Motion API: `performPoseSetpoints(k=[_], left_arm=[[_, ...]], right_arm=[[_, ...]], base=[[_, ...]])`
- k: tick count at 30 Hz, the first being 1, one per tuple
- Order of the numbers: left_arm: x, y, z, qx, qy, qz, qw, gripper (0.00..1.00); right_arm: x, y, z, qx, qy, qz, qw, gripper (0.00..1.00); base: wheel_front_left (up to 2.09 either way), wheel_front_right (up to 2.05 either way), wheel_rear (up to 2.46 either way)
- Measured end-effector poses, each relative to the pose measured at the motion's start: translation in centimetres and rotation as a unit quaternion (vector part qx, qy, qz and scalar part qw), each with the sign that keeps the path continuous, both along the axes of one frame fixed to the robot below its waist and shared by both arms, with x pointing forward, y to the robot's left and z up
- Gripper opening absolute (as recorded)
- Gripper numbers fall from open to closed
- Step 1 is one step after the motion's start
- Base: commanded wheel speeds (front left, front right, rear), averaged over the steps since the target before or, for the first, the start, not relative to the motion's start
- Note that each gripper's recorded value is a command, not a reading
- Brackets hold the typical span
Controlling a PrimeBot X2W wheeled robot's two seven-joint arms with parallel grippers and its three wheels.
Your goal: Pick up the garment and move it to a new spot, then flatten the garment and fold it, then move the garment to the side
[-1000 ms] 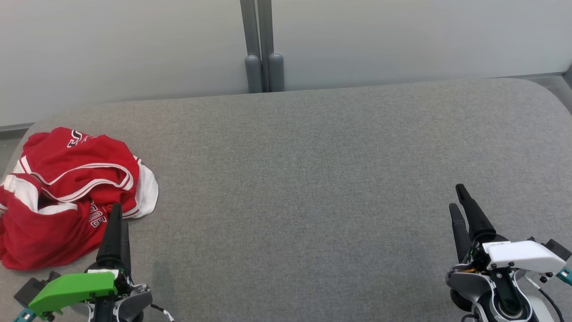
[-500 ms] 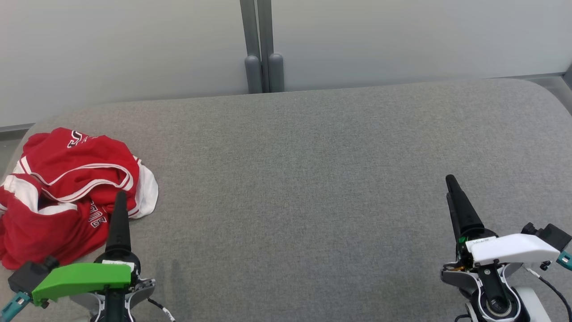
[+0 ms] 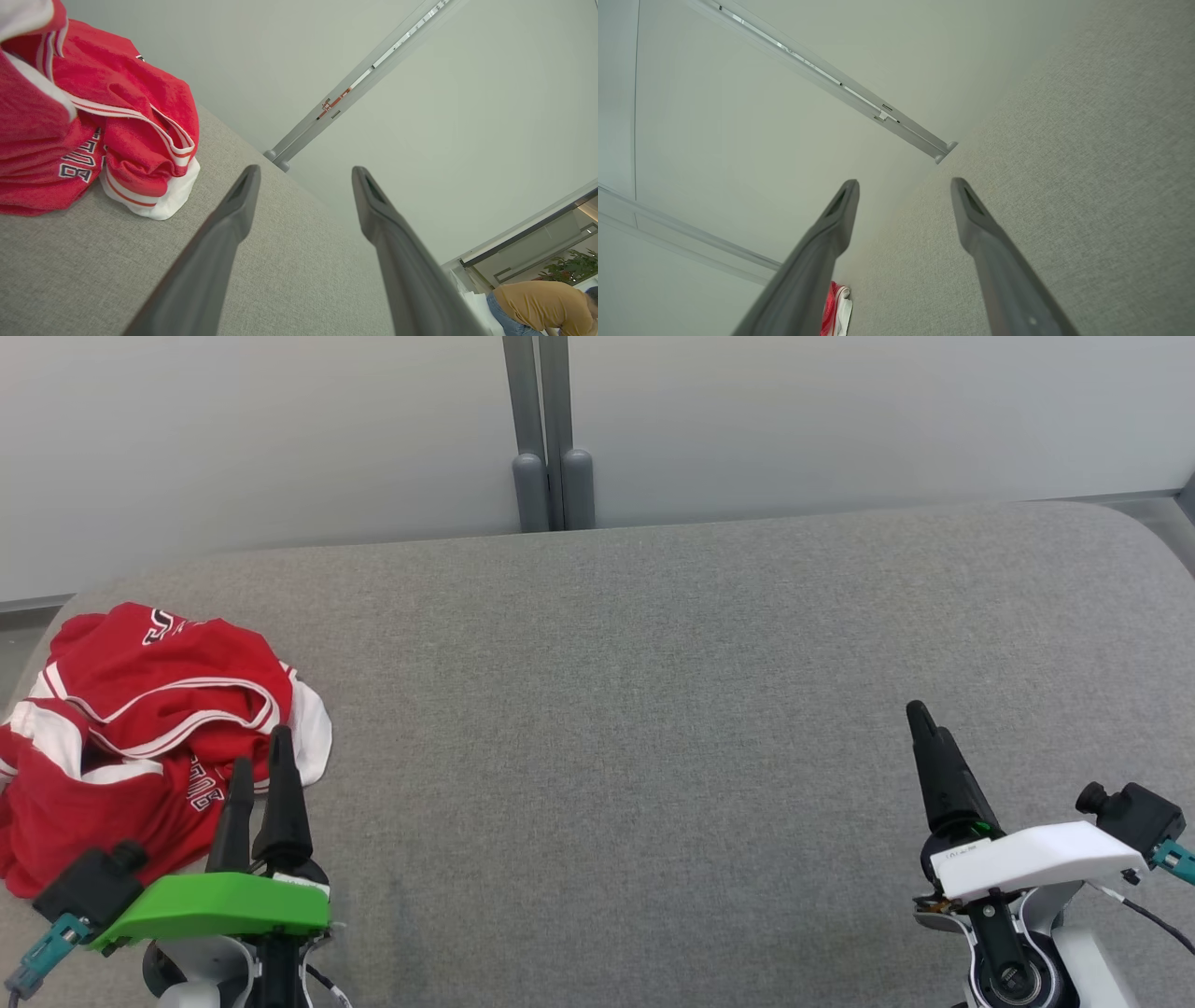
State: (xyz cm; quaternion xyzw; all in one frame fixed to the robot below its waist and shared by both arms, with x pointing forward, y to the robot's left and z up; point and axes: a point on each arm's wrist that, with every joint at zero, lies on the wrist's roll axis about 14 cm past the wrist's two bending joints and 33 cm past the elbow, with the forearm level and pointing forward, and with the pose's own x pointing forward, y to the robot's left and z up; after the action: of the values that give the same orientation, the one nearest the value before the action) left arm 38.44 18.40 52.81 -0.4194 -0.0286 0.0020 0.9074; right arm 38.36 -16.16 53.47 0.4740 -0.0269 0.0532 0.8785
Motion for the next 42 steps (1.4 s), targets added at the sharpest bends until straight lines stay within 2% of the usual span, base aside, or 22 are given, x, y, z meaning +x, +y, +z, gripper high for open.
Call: performPoseSetpoints(k=[10, 19, 42], left_arm=[[-0.1, -0.5, 0.4, 0.116, -0.004, 0.003, 0.993, 1.00], [-0.3, -0.7, 0.5, 0.186, -0.008, 0.007, 0.983, 1.00], [-0.5, -1.3, 1.8, 0.293, -0.041, 0.018, 0.955, 1.00]], right_arm=[[-0.2, 0.2, 0.3, -0.110, -0.015, -0.005, 0.994, 1.00], [-0.3, 0.8, 0.3, -0.180, -0.023, -0.002, 0.983, 1.00], [-0.6, 1.8, 1.3, -0.278, -0.056, -0.001, 0.959, 1.00]], base=[[0.00, 0.00, 0.00], [0.00, 0.00, 0.00], [0.00, 0.00, 0.00]])
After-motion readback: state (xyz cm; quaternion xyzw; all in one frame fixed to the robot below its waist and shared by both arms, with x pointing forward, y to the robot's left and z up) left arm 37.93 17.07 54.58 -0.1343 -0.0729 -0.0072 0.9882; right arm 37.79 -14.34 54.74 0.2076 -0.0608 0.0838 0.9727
